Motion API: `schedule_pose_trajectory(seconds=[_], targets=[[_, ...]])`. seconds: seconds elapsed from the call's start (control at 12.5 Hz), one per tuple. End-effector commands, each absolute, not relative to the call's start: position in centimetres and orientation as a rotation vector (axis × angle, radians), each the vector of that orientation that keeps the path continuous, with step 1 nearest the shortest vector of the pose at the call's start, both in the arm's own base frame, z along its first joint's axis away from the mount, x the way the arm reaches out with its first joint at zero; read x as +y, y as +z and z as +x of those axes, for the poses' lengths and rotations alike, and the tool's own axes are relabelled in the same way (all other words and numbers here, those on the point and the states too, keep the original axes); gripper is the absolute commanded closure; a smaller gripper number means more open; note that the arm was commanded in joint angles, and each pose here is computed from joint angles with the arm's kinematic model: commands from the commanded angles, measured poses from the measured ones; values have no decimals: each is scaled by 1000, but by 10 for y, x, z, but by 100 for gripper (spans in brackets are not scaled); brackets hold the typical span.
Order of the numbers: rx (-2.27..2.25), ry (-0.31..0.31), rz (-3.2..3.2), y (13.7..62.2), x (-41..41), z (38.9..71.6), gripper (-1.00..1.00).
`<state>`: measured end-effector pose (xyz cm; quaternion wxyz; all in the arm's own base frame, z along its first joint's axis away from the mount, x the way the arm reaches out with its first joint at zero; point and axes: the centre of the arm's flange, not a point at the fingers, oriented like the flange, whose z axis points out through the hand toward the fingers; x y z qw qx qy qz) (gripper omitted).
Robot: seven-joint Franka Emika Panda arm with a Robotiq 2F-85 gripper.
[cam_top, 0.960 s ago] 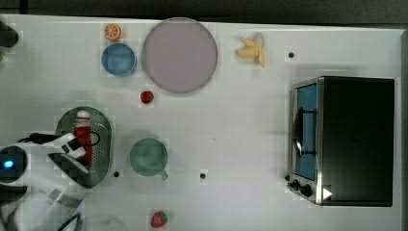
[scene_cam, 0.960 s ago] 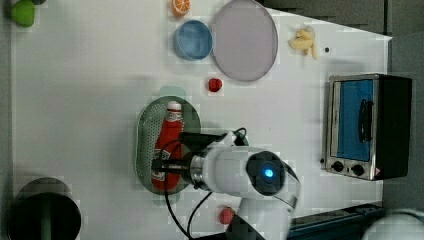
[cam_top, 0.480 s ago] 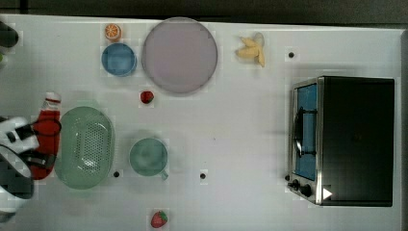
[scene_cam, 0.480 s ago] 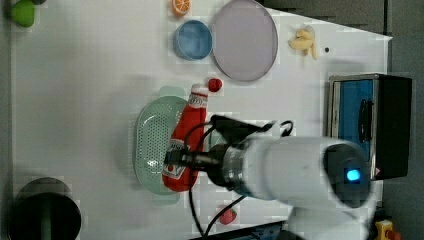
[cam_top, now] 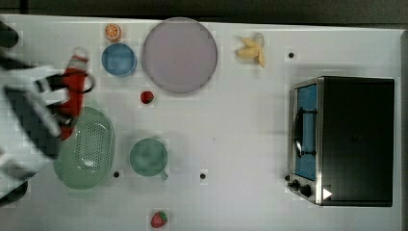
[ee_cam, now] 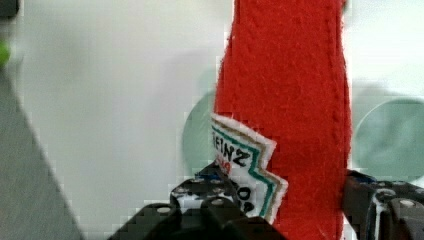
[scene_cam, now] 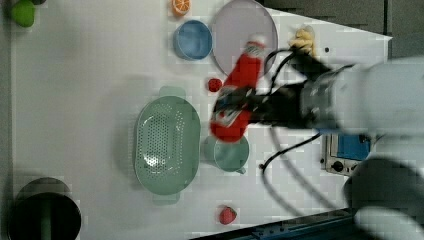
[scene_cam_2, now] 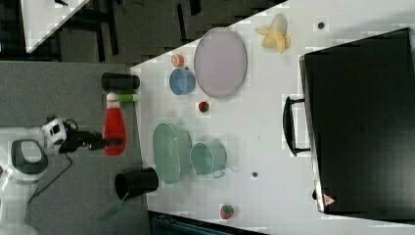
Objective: Pick ketchup from strainer and place it on the table
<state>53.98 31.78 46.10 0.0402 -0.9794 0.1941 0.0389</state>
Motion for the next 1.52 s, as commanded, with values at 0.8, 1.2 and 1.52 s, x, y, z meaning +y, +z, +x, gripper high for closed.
schedule_pose_trajectory(seconds=[0.8, 1.2, 1.52], targets=[[637, 189, -3100, 406, -2, 623, -19], [644, 246, -3147, 351, -19, 603, -19], [632, 308, -3148, 287, -21, 572, -19]])
